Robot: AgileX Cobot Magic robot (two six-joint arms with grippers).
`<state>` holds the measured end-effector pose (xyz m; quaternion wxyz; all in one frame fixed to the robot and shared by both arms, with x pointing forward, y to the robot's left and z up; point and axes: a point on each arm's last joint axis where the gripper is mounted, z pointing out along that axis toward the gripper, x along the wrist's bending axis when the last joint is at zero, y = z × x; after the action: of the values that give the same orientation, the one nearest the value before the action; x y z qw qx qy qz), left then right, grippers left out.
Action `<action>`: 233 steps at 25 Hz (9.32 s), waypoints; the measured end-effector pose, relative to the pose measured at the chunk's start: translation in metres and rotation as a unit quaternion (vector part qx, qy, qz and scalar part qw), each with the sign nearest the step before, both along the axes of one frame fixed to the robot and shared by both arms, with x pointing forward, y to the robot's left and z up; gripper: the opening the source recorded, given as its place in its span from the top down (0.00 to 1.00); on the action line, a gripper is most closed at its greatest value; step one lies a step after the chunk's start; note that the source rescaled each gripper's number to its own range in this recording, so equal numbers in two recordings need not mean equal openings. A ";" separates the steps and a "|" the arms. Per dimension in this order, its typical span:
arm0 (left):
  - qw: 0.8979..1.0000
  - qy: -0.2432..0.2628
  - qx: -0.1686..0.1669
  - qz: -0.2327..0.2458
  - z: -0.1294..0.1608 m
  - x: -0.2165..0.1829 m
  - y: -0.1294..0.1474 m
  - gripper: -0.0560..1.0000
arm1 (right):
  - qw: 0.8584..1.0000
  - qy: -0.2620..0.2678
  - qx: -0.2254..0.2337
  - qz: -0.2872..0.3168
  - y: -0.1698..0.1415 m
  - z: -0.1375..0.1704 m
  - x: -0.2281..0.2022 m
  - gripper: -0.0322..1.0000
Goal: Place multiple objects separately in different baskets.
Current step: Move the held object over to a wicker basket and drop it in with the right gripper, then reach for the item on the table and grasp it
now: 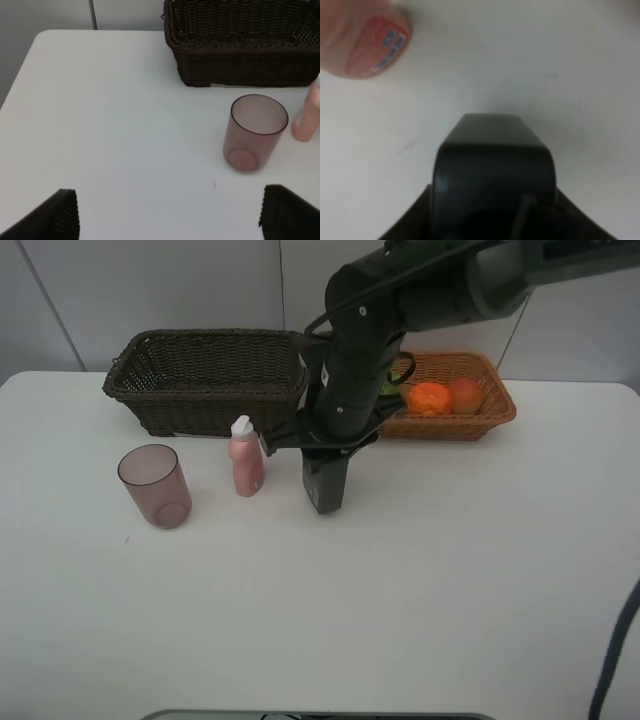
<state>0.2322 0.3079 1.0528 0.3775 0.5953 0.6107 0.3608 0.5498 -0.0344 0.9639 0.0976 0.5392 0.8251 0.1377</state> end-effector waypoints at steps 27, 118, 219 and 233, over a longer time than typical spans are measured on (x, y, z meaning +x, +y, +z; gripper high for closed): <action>1.000 0.000 0.000 0.000 0.000 0.000 0.000 0.08 | 0.945 -0.286 0.131 0.086 0.046 0.052 0.095 0.92; 1.000 0.000 0.000 0.000 0.000 0.000 0.000 0.08 | 0.967 -0.133 0.024 -0.216 -0.252 0.139 -0.066 0.20; 0.965 0.257 0.037 -0.038 -0.015 0.240 -0.041 0.08 | 0.910 -0.372 0.069 -0.171 -0.268 0.094 -0.319 0.20; 0.914 0.392 0.048 -0.095 -0.065 0.287 -0.082 0.08 | 0.910 -0.372 0.069 -0.171 -0.268 0.094 -0.319 0.20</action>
<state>0.5190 0.2256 0.9874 0.1112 0.7616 0.6322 0.0894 0.2308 -0.3027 1.0576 0.3821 0.5867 0.6127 0.3667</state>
